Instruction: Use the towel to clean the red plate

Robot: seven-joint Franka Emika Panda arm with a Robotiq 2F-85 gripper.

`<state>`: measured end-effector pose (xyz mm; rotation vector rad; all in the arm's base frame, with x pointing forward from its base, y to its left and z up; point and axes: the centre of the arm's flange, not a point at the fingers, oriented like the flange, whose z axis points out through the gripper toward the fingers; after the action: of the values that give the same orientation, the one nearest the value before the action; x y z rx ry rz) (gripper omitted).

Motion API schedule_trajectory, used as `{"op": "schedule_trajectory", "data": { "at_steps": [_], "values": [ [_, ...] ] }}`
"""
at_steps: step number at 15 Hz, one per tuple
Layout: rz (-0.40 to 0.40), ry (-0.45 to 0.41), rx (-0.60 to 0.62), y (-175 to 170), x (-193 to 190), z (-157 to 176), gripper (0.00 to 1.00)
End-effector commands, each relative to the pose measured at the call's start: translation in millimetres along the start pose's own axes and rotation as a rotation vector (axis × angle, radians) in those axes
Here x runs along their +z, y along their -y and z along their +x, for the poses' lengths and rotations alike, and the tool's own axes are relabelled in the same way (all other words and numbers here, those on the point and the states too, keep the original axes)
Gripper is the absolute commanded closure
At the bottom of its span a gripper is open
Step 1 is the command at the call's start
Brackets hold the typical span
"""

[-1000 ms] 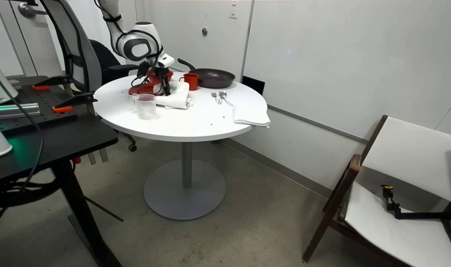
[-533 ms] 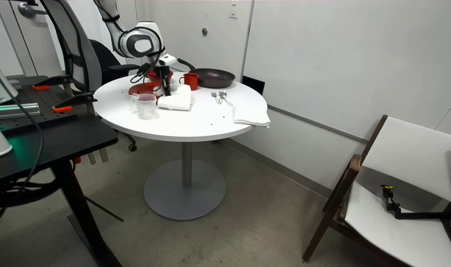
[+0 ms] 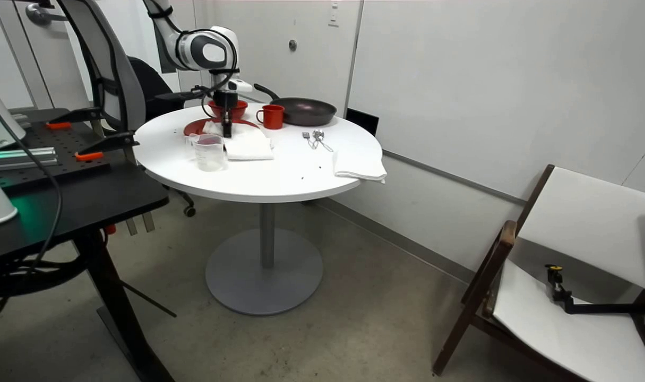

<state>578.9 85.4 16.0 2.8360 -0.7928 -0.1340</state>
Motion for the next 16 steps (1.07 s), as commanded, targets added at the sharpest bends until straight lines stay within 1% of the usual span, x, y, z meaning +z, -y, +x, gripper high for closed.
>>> {"op": "schedule_trajectory", "data": {
  "at_steps": [1, 3, 7, 9, 13, 15, 16],
  "values": [
    [-0.057, 0.131, -0.069, 0, -4, -7, 1.00],
    [-0.062, 0.208, -0.100, 4, -6, -16, 1.00],
    [0.046, 0.332, -0.108, 15, -12, -28, 0.99],
    [0.088, 0.375, -0.118, 21, -15, -31, 0.98],
    [0.170, 0.432, -0.107, 25, -19, -34, 0.99],
    [0.210, 0.431, -0.080, 27, -19, -34, 0.99],
    [0.226, 0.410, -0.059, 26, -19, -34, 0.98]
  ]
}}
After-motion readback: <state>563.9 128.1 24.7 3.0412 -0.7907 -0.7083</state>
